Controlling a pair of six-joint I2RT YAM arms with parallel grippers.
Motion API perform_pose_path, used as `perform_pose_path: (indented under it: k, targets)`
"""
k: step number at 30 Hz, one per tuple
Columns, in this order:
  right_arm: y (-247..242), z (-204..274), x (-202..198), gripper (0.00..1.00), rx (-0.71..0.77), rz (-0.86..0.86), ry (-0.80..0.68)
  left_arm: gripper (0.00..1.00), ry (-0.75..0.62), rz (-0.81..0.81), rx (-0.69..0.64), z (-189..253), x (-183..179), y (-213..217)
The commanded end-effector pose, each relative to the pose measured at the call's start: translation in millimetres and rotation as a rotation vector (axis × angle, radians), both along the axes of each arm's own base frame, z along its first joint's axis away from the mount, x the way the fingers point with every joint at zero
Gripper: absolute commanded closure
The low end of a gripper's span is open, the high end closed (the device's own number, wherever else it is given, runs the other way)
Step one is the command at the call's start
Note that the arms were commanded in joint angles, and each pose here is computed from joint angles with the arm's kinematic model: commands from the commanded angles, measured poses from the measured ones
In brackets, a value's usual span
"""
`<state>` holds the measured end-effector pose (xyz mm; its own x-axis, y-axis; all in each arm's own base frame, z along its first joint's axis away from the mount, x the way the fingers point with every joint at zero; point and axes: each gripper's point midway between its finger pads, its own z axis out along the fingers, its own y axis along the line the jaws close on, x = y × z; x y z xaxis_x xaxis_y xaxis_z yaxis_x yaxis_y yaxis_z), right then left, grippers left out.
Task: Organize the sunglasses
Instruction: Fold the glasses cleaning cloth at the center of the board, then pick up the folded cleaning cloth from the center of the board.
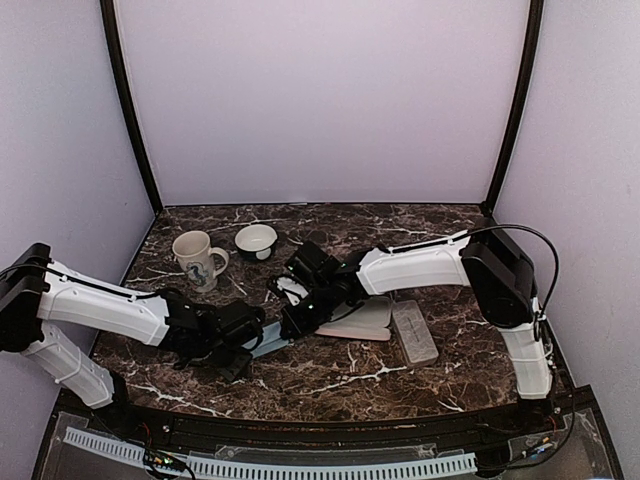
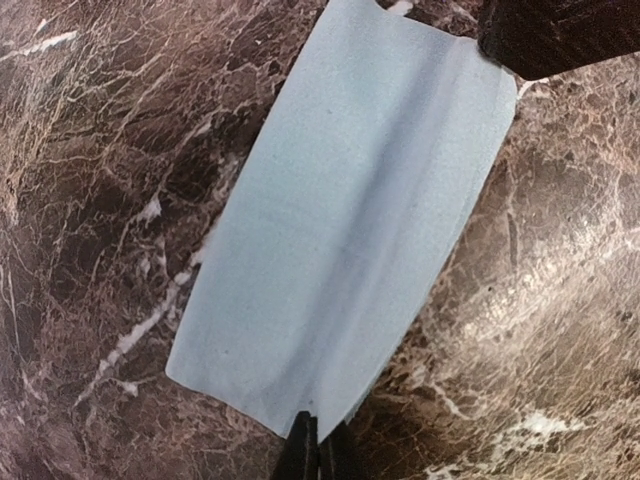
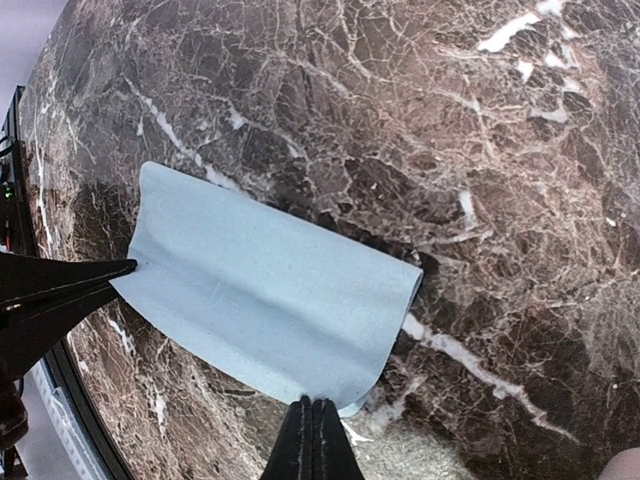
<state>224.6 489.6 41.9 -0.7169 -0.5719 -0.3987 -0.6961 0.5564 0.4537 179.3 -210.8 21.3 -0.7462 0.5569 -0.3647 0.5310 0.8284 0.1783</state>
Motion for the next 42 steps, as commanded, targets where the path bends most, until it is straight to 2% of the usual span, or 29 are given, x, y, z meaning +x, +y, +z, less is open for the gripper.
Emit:
perform_pose_path:
  k: [1, 6, 15, 25, 32, 38, 42]
  targets:
    - [-3.5, -5.8, -5.0, 1.0, -0.022, 0.005, 0.003, 0.97, 0.022, 0.003, 0.027, -0.6, -5.2, 2.9]
    - [-4.8, -5.4, -7.9, 0.97, -0.029, 0.009, 0.004, 0.93, 0.024, 0.003, 0.033, -0.5, -6.8, 2.4]
    - [-5.2, 8.0, -13.5, 0.79, -0.011, 0.015, -0.007, 0.86, 0.029, -0.005, 0.007, 6.9, -11.8, -0.7]
    - [-4.9, 32.4, -12.5, 0.73, 0.019, 0.014, -0.046, 0.74, 0.032, -0.018, -0.063, 20.7, -17.1, -4.4]
    - [0.5, 39.6, -0.2, 0.7, 0.022, 0.015, -0.111, 0.5, 0.004, 0.002, -0.235, 41.4, -13.1, -16.6]
    - [12.9, 39.6, 21.4, 0.67, 0.03, 0.015, -0.159, 0.45, 0.035, 0.145, -0.356, 36.7, 7.3, -1.1]
    - [19.3, 34.7, 29.7, 0.66, 0.05, 0.026, -0.152, 0.44, 0.038, 0.206, -0.392, 30.3, 17.6, 8.2]
